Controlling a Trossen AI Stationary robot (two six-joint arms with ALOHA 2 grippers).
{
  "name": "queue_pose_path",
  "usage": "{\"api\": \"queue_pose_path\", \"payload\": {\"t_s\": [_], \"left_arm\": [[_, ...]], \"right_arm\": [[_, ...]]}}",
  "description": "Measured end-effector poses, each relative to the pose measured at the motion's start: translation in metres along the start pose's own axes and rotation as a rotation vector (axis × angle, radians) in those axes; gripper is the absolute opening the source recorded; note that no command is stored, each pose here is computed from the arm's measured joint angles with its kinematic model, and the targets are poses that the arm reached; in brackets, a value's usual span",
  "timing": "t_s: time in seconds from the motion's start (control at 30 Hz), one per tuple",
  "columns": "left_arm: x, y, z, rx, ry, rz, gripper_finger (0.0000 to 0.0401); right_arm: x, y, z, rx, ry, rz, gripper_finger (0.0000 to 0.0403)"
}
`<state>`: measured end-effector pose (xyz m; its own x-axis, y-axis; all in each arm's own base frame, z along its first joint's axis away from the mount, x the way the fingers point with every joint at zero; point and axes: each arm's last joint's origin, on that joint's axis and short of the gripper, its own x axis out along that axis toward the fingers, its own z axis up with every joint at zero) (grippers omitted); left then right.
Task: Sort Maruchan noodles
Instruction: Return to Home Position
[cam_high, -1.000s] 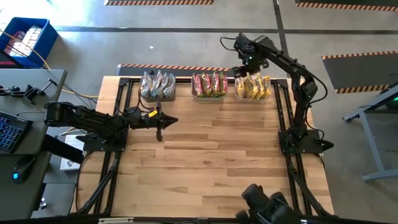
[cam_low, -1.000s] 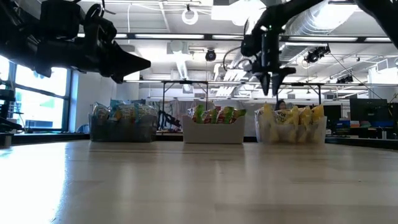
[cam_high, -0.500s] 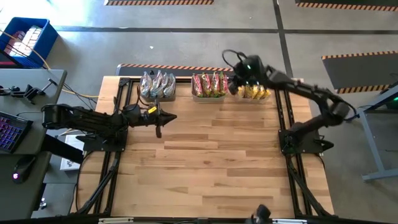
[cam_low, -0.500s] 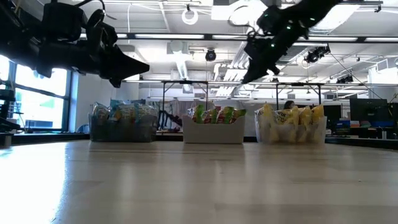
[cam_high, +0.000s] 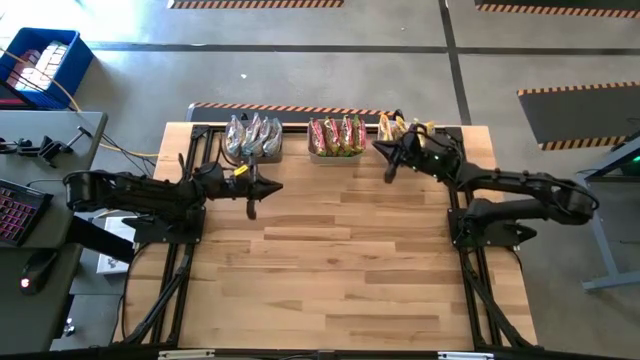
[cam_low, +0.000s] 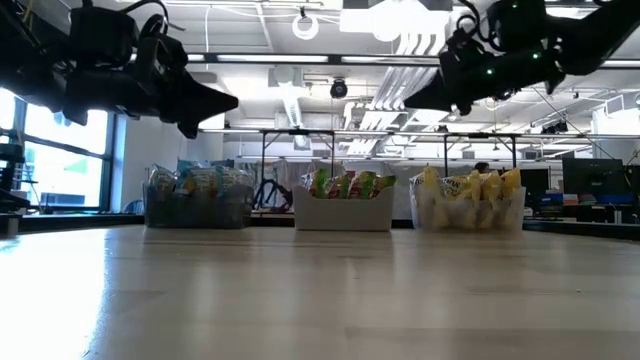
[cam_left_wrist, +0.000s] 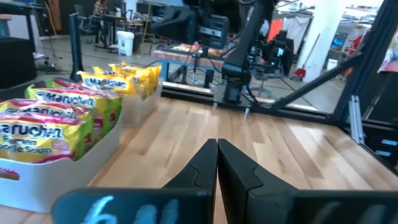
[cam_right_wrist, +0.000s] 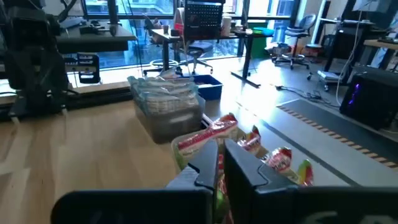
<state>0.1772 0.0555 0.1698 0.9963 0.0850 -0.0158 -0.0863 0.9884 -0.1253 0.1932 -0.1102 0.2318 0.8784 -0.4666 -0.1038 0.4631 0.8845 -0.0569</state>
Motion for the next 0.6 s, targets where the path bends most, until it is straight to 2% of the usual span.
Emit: {"api": "queue_pose_path", "payload": {"t_s": [0.3,0.5,0.6], "left_arm": [[-0.0007,0.0034,-0.0032,-0.01,0.034,0.021,0.0003],[-0.0008,0.0038,-0.0063,-0.017,0.066,0.025,0.0003],[-0.0009,0.0042,-0.0063,-0.015,0.066,0.031,0.0003]], "right_arm": [[-0.0062,0.0006,-0.0074,0.024,0.047,0.002,0.0009],[-0.0062,0.0008,-0.0104,0.107,0.078,0.0,0.0009],[-0.0064,0.0,-0.0099,0.084,0.073,-0.002,0.0009]]}}
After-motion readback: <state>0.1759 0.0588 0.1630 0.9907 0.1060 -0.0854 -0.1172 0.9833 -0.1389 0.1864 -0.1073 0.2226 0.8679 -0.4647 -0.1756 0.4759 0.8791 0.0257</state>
